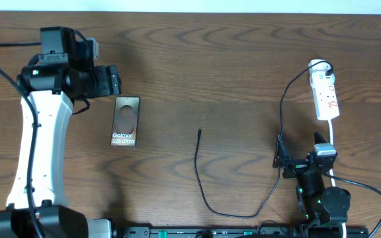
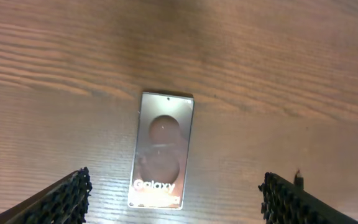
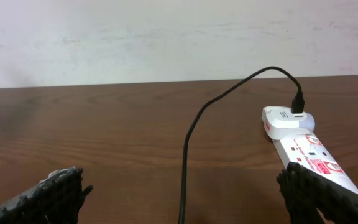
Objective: Plug charger to phone and switch on socket
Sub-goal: 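Raise the left arm and lower the left gripper over the phone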
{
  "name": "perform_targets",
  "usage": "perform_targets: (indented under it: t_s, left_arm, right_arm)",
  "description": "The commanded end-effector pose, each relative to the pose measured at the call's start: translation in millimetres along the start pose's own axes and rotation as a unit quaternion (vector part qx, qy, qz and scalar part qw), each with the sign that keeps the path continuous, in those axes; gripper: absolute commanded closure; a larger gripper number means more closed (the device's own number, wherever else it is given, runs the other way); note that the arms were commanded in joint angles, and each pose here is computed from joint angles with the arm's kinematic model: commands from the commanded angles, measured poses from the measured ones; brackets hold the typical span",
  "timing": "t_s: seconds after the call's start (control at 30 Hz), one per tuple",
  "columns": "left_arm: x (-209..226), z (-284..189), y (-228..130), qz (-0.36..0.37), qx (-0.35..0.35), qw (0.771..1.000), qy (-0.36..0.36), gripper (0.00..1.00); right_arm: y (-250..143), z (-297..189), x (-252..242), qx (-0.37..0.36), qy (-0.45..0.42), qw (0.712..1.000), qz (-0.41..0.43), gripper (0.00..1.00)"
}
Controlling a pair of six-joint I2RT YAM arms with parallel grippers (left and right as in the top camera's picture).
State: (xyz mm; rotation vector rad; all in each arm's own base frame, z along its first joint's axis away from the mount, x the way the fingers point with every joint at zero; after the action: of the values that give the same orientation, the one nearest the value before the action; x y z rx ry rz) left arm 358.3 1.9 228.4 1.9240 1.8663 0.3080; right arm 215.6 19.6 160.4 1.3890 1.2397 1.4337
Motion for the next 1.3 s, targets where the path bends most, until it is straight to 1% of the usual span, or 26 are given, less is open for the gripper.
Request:
perform_targets:
  t_s: [0.0, 0.2, 0.27, 0.3, 0.33, 0.37, 0.4, 0.43, 0.47, 0.67, 0.77, 0.93, 1.07, 1.27]
  left_arm:
    - [-5, -6, 5, 0.008, -0.009, 1.000, -0.014, 0.14]
    - [-5, -6, 5, 0.008, -0.008, 1.000, -0.014, 0.14]
    - [-5, -6, 4, 0.008, -0.007, 1.000, -0.014, 0.15]
    - [-4, -6, 3, 0.008, -0.006, 1.000, -0.013, 0.39]
    - [-4, -6, 4, 0.008, -0.007, 1.000, -0.012, 0.66]
    - [-4, -6, 5, 0.008, -0.009, 1.000, -0.011, 0.71]
    - [-4, -6, 5, 0.008, -0.010, 1.000, -0.012, 0.64]
    - [-4, -6, 6, 0.008, -0.010, 1.000, -0.012, 0.24]
    - [-4, -6, 6, 0.006, -0.011, 1.000, -0.013, 0.00]
    - [-5, -6, 4, 0.006, -0.007, 1.000, -0.014, 0.00]
    - [-6, -3, 2, 0.023, 0.000, 1.000, -0.014, 0.01]
    - [0, 16, -10, 0.041, 0.051, 0.997, 0.030, 0.01]
    - [-7, 36, -21, 0.066, 0.097, 0.993, 0.019, 0.00]
    - [-3, 68, -32, 0.061, 0.146, 0.987, 0.016, 0.00]
  right_arm:
    - [0, 0, 1, 0.000, 0.001, 1.000, -0.007, 0.01]
    - [0, 0, 1, 0.000, 0.001, 1.000, -0.007, 0.01]
    - [0, 0, 1, 0.000, 0.001, 1.000, -0.007, 0.01]
    - [0, 0, 1, 0.000, 0.001, 1.000, -0.007, 0.01]
    - [0, 0, 1, 0.000, 0.001, 1.000, -0.007, 0.01]
    - [0, 0, 1, 0.000, 0.001, 1.000, -0.007, 0.01]
    - [0, 0, 1, 0.000, 0.001, 1.000, -0.007, 0.01]
    - [0, 0, 1, 0.000, 0.001, 1.000, -0.007, 0.01]
    - [0, 0, 1, 0.000, 0.001, 1.000, -0.007, 0.01]
    - [0, 0, 1, 0.000, 0.001, 1.000, -0.007, 0.01]
    - [0, 0, 1, 0.000, 0.001, 1.000, -0.007, 0.01]
    - [0, 0, 1, 0.000, 0.001, 1.000, -0.007, 0.01]
    - [0, 0, 1, 0.000, 0.001, 1.000, -0.007, 0.01]
    - [0, 0, 1, 0.000, 0.001, 1.000, -0.007, 0.01]
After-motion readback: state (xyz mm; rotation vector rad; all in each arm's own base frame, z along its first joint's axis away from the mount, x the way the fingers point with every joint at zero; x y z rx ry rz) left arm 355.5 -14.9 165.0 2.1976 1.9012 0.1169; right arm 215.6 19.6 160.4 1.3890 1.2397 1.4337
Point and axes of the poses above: each gripper's point midway between its finger pads, its own z axis out along the fingers, its own x axis along the line the jaws close on, y = z × x, the point moved 3 cm from there along -z, back along the fingers, and after that the axes turned 8 degrees about z, right-handed, at the moved point
